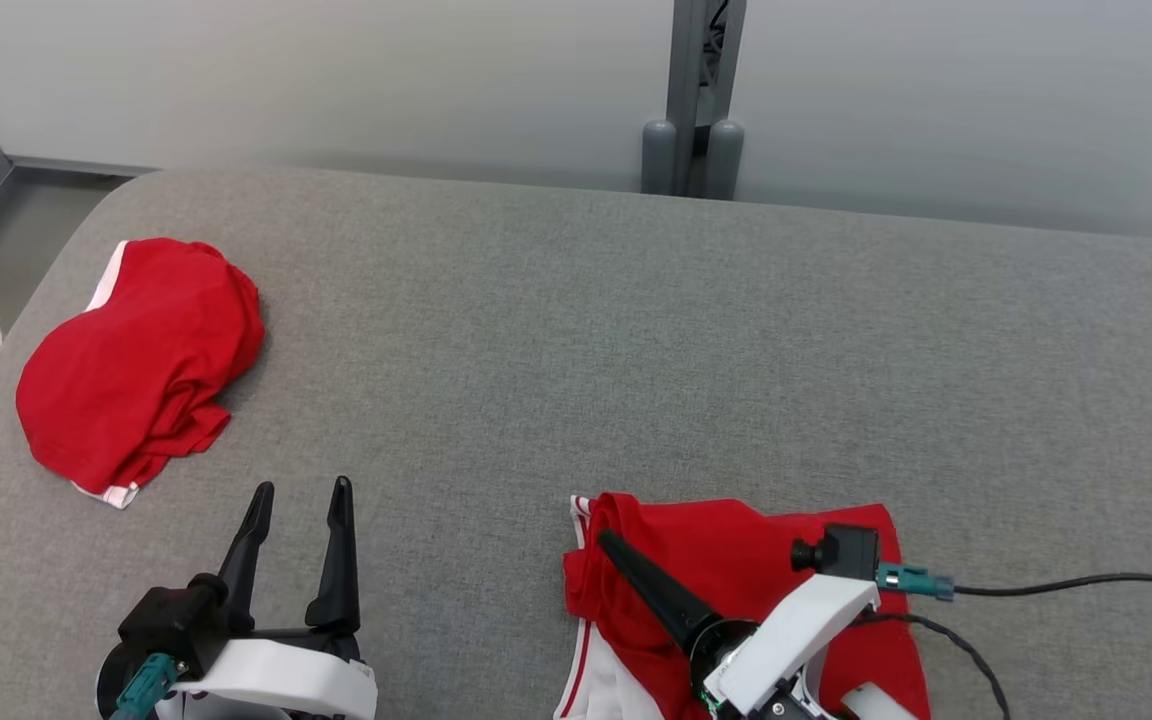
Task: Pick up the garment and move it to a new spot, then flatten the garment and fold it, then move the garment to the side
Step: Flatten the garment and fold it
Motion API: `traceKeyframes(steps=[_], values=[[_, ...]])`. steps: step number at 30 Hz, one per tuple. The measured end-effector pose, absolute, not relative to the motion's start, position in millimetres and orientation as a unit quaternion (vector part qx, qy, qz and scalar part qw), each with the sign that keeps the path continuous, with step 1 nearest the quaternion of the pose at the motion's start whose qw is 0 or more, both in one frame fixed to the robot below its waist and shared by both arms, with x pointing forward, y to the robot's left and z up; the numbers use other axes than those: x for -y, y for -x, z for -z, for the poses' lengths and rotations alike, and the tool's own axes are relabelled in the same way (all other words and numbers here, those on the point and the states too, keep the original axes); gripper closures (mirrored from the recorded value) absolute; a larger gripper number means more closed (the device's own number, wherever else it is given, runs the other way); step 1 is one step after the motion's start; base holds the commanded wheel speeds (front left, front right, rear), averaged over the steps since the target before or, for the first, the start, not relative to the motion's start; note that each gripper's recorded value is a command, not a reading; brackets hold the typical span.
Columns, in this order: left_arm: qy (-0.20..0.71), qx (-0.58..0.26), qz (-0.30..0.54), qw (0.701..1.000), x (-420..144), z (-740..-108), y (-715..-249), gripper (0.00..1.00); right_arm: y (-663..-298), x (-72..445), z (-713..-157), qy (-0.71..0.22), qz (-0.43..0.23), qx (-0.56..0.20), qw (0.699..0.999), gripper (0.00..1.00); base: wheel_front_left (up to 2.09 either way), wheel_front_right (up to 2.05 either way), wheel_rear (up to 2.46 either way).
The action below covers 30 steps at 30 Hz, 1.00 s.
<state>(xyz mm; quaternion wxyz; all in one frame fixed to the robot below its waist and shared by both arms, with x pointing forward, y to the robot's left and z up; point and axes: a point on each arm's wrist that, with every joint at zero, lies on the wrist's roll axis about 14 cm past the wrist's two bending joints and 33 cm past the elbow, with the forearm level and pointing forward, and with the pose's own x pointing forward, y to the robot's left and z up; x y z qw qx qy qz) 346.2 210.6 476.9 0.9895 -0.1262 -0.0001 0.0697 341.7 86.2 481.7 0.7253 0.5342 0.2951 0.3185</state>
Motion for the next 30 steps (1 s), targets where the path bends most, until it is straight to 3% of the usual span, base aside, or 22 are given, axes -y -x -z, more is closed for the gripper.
traceKeyframes(steps=[5, 9, 17, 20, 23, 30], values=[[0.124, 0.01, -0.062, 0.99, -207, -483, -347, 0.0, -354, -69, -513, -0.526, -0.335, -0.24, 0.744, 0.0, 0.0, 0.0, 0.0], [0.125, 0.013, -0.058, 0.99, -205, -485, -346, 0.0, -377, -34, -542, -0.489, -0.332, -0.157, 0.791, 0.0, 0.0, 0.0, 0.0], [0.126, 0.025, -0.044, 0.991, -197, -494, -350, 0.0, -418, 64, -571, -0.364, -0.242, 0.018, 0.899, 0.0, 0.0, 0.0, 0.0], [0.125, 0.032, -0.04, 0.991, -196, -498, -351, 0.0, -419, 95, -560, -0.268, -0.21, 0.045, 0.939, 0.0, 0.0, 0.0, 0.0], [0.122, 0.039, -0.037, 0.991, -194, -503, -351, 0.0, -415, 115, -542, -0.213, -0.177, 0.046, 0.96, 0.0, 0.0, 0.0, 0.0], [0.117, 0.038, -0.032, 0.992, -193, -502, -350, 0.0, -395, 127, -527, -0.079, -0.143, 0.059, 0.985, 0.0, 0.0, 0.0, 0.0]])
